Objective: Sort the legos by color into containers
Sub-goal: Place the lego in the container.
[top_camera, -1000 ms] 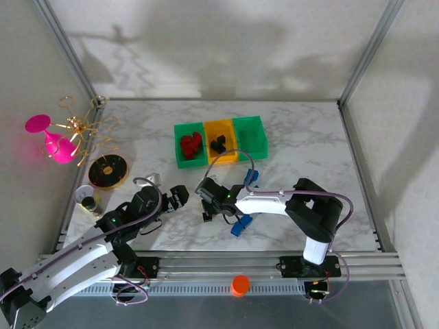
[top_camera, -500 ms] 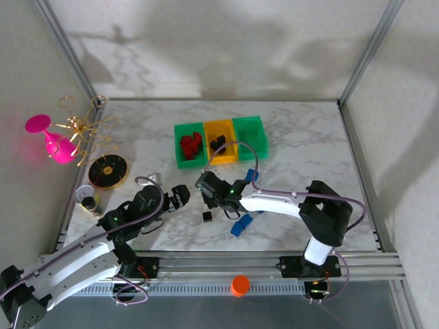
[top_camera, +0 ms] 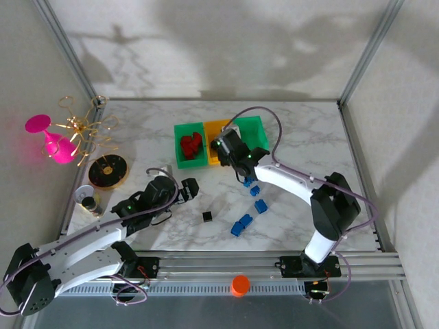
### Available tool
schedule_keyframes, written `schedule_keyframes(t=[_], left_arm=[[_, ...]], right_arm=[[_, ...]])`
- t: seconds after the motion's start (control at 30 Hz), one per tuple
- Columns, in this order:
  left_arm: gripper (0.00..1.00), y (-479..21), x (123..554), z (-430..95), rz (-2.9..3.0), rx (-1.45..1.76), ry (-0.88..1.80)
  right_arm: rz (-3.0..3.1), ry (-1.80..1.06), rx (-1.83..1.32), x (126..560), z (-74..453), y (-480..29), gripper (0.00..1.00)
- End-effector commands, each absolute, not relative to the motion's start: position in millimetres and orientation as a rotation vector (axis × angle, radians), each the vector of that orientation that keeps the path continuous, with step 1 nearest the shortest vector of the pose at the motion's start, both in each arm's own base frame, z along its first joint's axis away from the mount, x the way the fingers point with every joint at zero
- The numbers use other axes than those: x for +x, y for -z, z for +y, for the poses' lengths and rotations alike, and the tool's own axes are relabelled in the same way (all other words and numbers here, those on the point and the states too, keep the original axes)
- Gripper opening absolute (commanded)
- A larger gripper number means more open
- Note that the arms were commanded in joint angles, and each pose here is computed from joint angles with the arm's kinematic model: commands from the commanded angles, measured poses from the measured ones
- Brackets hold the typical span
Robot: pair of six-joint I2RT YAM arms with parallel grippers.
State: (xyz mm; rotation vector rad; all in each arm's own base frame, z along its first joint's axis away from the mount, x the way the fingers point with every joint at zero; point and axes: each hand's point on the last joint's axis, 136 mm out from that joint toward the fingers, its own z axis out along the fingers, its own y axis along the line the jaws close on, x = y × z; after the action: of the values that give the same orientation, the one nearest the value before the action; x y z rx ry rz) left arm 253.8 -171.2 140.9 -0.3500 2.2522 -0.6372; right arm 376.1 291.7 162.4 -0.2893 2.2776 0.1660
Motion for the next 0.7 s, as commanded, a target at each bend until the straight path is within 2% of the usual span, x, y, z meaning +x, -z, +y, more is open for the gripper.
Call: schedule_keyframes(t=[0.0, 0.27, 0.53, 0.67], left_arm=[[1.00, -167, 273, -174, 2.172, -0.337, 0.633], [1.00, -170, 294, -182, 2.177, -0.320, 0.592], [1.00, -169, 305, -179, 2.173, -0.334, 0.583], [1.00, -170, 306, -177, 2.171, -0.335, 0.582]], right_arm=[[2.238, -0.122, -0.282, 408, 295, -159, 0.22], [2.218, 0.028, -0.244, 465, 291, -138, 0.22], [2.214, 0.116, -0.265, 486, 296, -117, 0.24], [2.223, 0.139, -0.274, 490, 298, -109, 0.29]])
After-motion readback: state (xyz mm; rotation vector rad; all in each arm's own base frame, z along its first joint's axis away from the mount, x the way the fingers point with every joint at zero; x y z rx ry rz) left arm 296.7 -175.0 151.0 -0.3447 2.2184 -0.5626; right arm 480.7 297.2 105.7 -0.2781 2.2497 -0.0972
